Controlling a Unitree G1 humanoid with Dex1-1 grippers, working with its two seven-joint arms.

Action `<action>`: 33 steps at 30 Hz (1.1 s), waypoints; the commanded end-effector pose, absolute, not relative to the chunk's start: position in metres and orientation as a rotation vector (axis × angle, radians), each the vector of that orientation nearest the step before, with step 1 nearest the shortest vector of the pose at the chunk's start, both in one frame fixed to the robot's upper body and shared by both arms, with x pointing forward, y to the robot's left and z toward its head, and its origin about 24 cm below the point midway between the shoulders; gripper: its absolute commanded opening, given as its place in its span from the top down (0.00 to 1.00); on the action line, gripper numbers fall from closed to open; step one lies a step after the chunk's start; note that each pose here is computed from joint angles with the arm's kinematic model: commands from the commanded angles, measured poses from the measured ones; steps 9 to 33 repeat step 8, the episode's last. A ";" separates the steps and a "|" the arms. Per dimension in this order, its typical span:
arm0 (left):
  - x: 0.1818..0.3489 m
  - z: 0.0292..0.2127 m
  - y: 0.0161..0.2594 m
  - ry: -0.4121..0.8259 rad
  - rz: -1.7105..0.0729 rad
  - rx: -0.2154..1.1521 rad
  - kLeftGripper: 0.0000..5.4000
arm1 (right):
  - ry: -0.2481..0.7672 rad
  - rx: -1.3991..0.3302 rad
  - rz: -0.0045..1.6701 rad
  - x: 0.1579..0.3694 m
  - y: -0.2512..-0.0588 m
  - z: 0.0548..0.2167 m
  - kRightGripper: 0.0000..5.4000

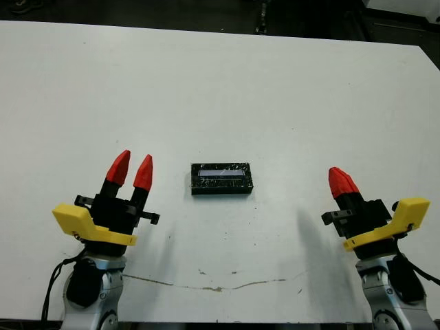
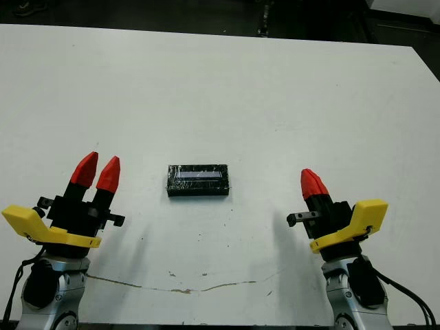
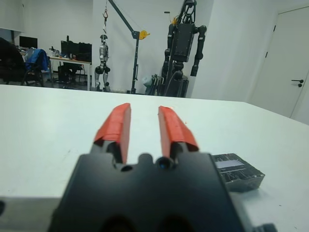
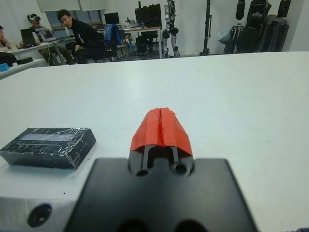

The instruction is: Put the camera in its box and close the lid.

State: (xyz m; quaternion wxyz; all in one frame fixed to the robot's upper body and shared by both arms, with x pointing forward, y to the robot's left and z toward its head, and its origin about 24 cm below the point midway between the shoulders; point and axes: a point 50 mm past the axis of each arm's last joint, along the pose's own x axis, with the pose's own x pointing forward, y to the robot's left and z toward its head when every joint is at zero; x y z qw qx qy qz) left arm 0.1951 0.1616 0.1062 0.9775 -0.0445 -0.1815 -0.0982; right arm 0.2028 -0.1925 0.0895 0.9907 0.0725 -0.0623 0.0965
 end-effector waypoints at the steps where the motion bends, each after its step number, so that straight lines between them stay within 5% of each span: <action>1: 0.196 0.101 0.162 -0.344 -0.188 -0.076 0.85 | -0.119 0.147 0.178 0.202 -0.195 0.088 1.00; 7: 0.196 0.101 0.162 -0.340 -0.187 -0.079 1.00 | -0.122 0.130 0.182 0.201 -0.196 0.089 1.00; 33: 0.196 0.100 0.162 -0.340 -0.185 -0.081 1.00 | -0.119 0.130 0.183 0.201 -0.196 0.089 1.00</action>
